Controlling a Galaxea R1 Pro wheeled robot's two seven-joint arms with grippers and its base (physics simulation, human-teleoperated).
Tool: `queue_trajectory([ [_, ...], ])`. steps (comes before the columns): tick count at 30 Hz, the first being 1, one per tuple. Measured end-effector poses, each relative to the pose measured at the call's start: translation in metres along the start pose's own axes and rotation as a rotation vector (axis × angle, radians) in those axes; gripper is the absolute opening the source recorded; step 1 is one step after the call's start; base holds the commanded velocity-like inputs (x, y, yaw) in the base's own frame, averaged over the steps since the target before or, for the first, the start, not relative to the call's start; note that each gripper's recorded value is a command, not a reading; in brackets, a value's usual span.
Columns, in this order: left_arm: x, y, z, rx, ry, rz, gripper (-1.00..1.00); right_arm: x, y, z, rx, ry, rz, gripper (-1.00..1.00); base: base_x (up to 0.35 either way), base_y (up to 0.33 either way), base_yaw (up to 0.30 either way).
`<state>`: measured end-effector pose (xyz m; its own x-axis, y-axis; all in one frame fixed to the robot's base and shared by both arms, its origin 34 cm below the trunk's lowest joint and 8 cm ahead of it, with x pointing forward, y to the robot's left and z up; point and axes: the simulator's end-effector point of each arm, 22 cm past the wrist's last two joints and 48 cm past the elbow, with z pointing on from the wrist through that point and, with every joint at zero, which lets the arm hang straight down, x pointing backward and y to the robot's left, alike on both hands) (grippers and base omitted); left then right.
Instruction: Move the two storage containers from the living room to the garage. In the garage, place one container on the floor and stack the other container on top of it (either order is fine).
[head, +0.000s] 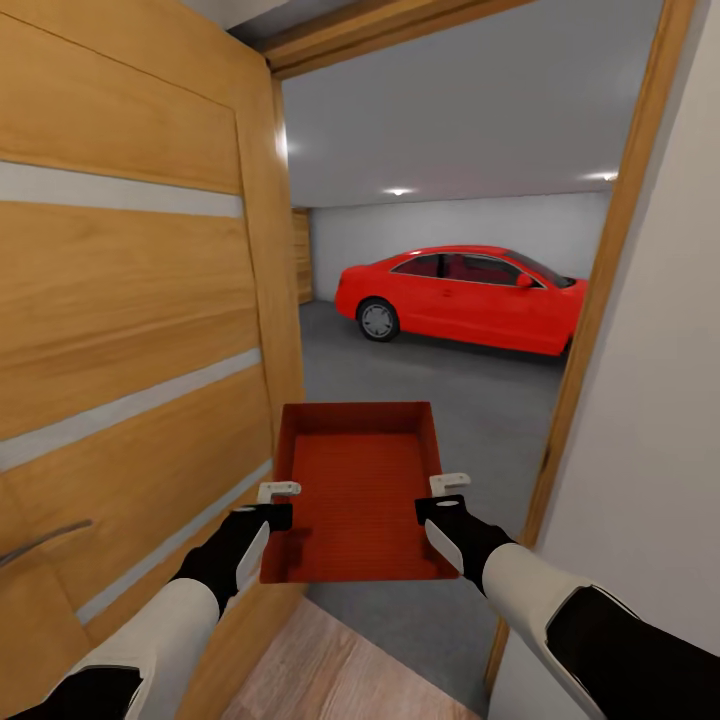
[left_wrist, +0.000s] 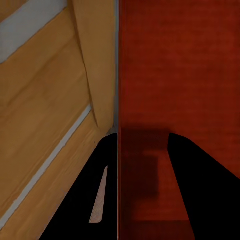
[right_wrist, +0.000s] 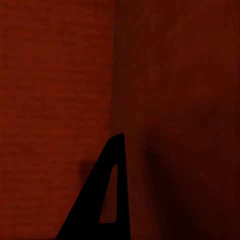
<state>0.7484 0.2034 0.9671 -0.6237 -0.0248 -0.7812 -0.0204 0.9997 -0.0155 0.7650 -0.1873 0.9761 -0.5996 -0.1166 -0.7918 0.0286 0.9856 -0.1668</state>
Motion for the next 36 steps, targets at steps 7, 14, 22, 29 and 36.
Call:
queue_trajectory([
  [7, -0.0001, -0.0002, 0.0000, 0.000, 0.000, 0.001, -1.00, 0.0004, -0.0002, 0.0000, 0.000, 0.000, 0.001, -1.00, 0.184, 0.184, -0.105],
  [14, -0.0001, -0.0002, 0.0000, 0.000, 0.000, 0.001, -1.00, 0.0003, -0.0003, 0.0000, 0.000, 0.000, 0.001, -1.00, 0.185, 0.186, -0.235],
  [22, 0.0002, -0.0001, 0.0000, 0.000, 0.000, 0.000, -1.00, 0.0002, -0.0001, 0.0000, 0.000, 0.000, 0.000, -1.00, 0.185, 0.185, -0.241],
  [29, -0.0001, -0.0002, 0.0000, 0.000, -0.001, 0.000, -1.00, 0.0000, -0.0003, 0.0000, 0.000, 0.000, 0.000, -1.00, 0.185, 0.180, -0.242],
  [36, -0.0001, -0.0002, 0.0000, 0.000, -0.001, 0.000, -1.00, 0.0001, -0.0003, 0.0000, 0.000, 0.000, 0.000, -1.00, 0.185, 0.173, -0.242],
])
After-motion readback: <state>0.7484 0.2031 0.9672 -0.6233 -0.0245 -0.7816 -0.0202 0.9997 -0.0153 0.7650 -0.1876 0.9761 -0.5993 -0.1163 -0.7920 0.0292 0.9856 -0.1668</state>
